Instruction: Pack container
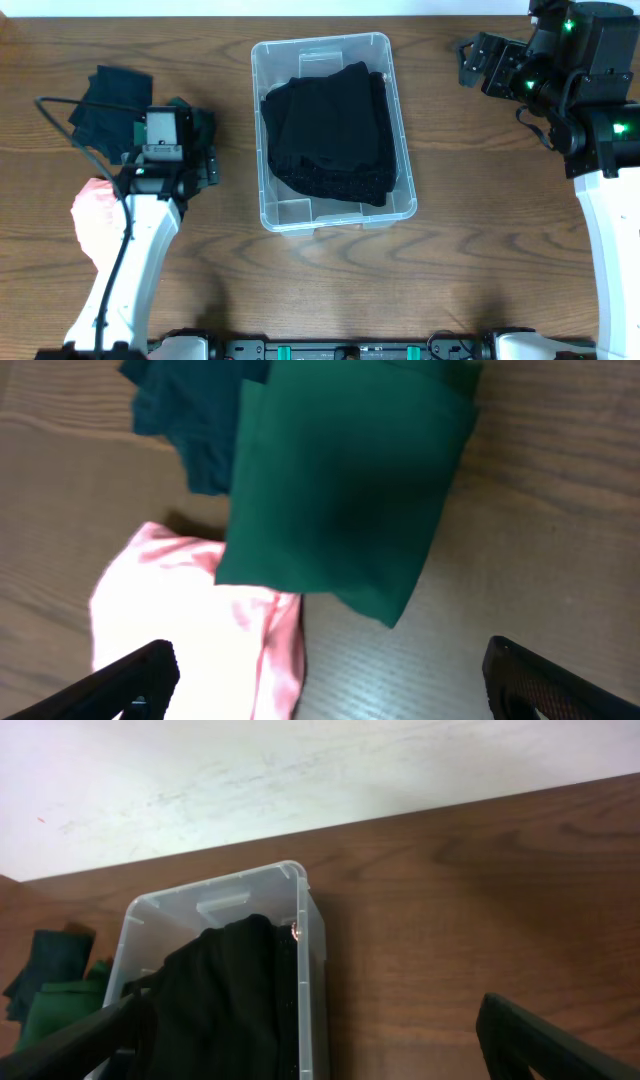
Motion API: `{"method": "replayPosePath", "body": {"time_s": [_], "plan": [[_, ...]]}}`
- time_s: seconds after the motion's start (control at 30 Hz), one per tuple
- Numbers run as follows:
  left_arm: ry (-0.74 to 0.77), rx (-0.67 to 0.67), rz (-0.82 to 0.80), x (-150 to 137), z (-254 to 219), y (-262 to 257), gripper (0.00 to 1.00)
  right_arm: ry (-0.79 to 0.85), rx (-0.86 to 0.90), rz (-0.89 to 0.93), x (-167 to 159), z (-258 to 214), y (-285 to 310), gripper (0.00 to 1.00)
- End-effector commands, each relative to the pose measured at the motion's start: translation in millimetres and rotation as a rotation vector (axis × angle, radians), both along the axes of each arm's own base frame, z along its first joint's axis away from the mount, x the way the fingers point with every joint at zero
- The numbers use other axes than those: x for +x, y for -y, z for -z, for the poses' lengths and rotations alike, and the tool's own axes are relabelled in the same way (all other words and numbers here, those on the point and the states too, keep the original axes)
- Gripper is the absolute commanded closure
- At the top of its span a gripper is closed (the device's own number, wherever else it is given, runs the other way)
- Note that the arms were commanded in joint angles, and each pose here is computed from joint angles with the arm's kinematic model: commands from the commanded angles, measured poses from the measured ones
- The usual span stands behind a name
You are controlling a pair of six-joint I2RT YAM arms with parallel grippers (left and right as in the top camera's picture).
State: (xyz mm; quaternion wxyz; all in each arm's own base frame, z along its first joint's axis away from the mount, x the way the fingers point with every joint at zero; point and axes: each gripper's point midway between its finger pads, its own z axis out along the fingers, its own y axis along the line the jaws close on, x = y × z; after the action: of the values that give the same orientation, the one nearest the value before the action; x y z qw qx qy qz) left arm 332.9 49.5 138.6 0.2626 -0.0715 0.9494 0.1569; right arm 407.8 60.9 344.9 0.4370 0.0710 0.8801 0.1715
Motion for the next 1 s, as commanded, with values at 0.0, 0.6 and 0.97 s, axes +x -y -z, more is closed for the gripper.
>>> {"method": "replayPosePath", "body": {"time_s": [0.0,0.6,0.97], "plan": [[0.051,-0.018,-0.017,14,-5,8,0.23,0.004,0.005,0.012,-1,-2,3,0.01],[0.359,-0.57,0.281,80,-49,112,0.14,0.004,0.005,0.012,-1,-2,3,0.01],[0.216,-0.701,0.342,86,3,138,0.15,0.004,0.005,0.012,-1,-2,3,0.01]]}}
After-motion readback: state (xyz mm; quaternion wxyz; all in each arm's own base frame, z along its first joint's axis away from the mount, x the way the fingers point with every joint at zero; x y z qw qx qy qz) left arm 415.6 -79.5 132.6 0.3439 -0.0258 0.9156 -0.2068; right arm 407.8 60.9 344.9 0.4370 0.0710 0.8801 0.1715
